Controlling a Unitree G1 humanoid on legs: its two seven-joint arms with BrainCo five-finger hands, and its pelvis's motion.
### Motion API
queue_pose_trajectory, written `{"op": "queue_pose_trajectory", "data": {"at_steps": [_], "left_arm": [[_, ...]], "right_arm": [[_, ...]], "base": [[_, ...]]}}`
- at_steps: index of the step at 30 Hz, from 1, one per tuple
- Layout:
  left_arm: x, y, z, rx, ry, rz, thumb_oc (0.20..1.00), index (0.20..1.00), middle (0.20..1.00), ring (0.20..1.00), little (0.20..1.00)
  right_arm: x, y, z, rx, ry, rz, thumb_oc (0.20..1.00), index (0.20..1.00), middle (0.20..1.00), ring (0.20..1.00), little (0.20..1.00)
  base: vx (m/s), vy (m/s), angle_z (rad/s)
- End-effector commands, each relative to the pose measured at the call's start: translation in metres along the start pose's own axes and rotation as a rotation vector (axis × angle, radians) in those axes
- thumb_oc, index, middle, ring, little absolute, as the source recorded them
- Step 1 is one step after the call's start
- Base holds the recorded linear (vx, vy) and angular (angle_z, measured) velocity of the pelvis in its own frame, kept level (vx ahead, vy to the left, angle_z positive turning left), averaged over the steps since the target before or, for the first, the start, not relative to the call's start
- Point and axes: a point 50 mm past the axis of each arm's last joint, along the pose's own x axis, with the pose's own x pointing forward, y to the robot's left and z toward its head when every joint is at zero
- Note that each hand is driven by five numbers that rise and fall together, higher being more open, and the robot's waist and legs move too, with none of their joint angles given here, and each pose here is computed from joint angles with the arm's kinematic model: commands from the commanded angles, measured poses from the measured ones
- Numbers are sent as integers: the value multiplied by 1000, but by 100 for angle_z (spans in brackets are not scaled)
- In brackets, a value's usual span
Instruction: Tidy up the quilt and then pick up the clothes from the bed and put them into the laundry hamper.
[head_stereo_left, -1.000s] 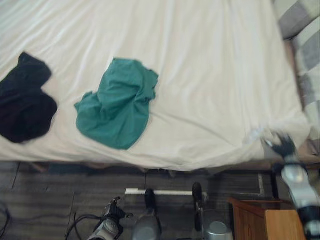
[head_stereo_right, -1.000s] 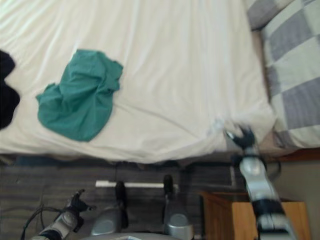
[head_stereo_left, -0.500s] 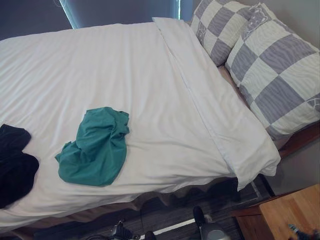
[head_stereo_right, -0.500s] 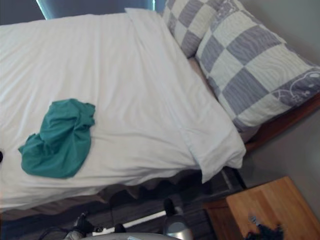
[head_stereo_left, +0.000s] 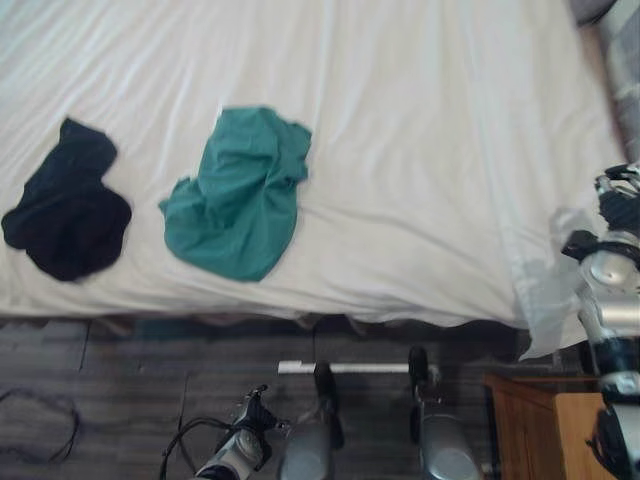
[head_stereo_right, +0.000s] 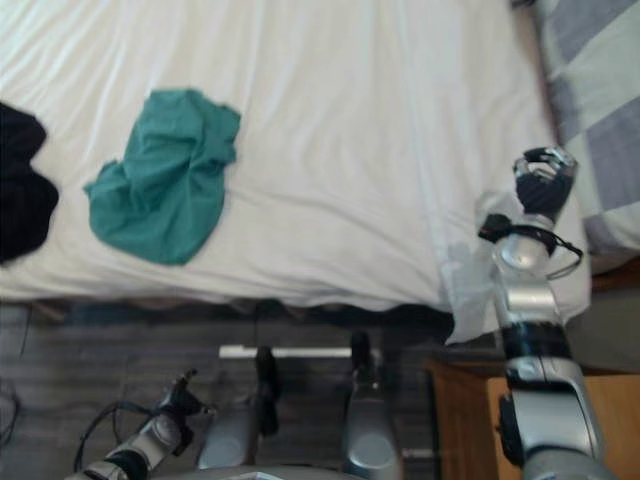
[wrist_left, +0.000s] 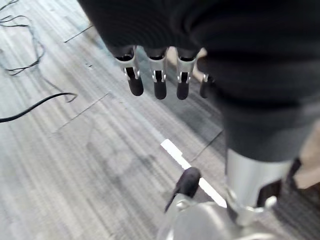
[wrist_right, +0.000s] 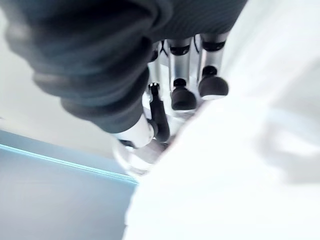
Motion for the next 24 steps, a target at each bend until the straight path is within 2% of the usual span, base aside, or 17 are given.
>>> {"op": "queue_pose_trajectory", "data": {"at_steps": [1, 4, 5, 6, 7, 8, 12, 13, 14, 17, 18, 21, 22, 23, 24], "left_arm": [[4, 23, -2, -14, 1, 77, 1000, 1000, 1000, 1000, 1000], [6, 32, 4, -36, -15, 125, 1000, 1000, 1000, 1000, 1000], [6, 36, 1, -52, 7, 154, 1000, 1000, 1000, 1000, 1000], [6, 36, 1, -50, 8, 154, 1000, 1000, 1000, 1000, 1000], [5, 36, -5, -54, 38, 165, 1000, 1000, 1000, 1000, 1000], [5, 36, -5, -54, 38, 166, 1000, 1000, 1000, 1000, 1000], [0, 29, -26, -57, 115, 174, 1000, 1000, 1000, 1000, 1000], [-5, 24, -39, -66, 157, 170, 1000, 1000, 1000, 1000, 1000], [-5, 24, -40, -66, 158, 170, 1000, 1000, 1000, 1000, 1000], [-13, 15, -55, -82, 185, 150, 1000, 1000, 1000, 1000, 1000], [-12, 15, -52, -82, 171, 146, 1000, 1000, 1000, 1000, 1000], [-11, 17, -46, -92, 145, 148, 1000, 1000, 1000, 1000, 1000], [-8, 19, -38, -96, 105, 153, 1000, 1000, 1000, 1000, 1000], [-8, 20, -37, -96, 105, 154, 1000, 1000, 1000, 1000, 1000], [-6, 20, -29, -118, 76, 152, 1000, 1000, 1000, 1000, 1000]], "right_arm": [[-5, -21, -25, 5, 99, -87, 200, 200, 200, 200, 200], [-29, -34, -70, -63, 275, -108, 200, 200, 200, 200, 200], [-59, -50, -109, -129, 422, -130, 200, 200, 200, 200, 200], [-60, -50, -109, -129, 423, -130, 200, 200, 200, 200, 200], [-96, -66, -144, -191, 580, -147, 200, 200, 200, 200, 200], [-97, -66, -144, -191, 581, -147, 200, 200, 200, 200, 200], [-188, -103, -193, -281, 867, -156, 200, 200, 200, 200, 200], [-241, -124, -207, -342, 1012, -138, 200, 200, 200, 200, 200], [-242, -124, -207, -342, 1012, -137, 200, 200, 200, 200, 200], [-314, -147, -216, -494, 1227, -18, 200, 200, 200, 200, 200], [-324, -146, -217, -523, 1267, 43, 1000, 1000, 1000, 1000, 1000], [-334, -139, -220, -568, 1309, 145, 1000, 1000, 1000, 1000, 1000], [-324, -128, -223, -596, 1280, 233, 1000, 1000, 1000, 1000, 1000], [-324, -127, -223, -595, 1280, 234, 1000, 1000, 1000, 1000, 1000], [-304, -113, -222, -624, 1199, 341, 1000, 1000, 1000, 1000, 1000]], "base": [[-102, -13, 12], [-103, -22, 7], [-78, -31, 16], [-39, -22, 29], [-5, -3, 28], [8, 4, 20], [68, 34, -9], [99, 46, -25], [137, 43, -18], [153, 12, -8], [124, -11, -18], [9, -5, -12], [-35, 19, -13], [-115, 102, -1], [-138, 139, 12]]}}
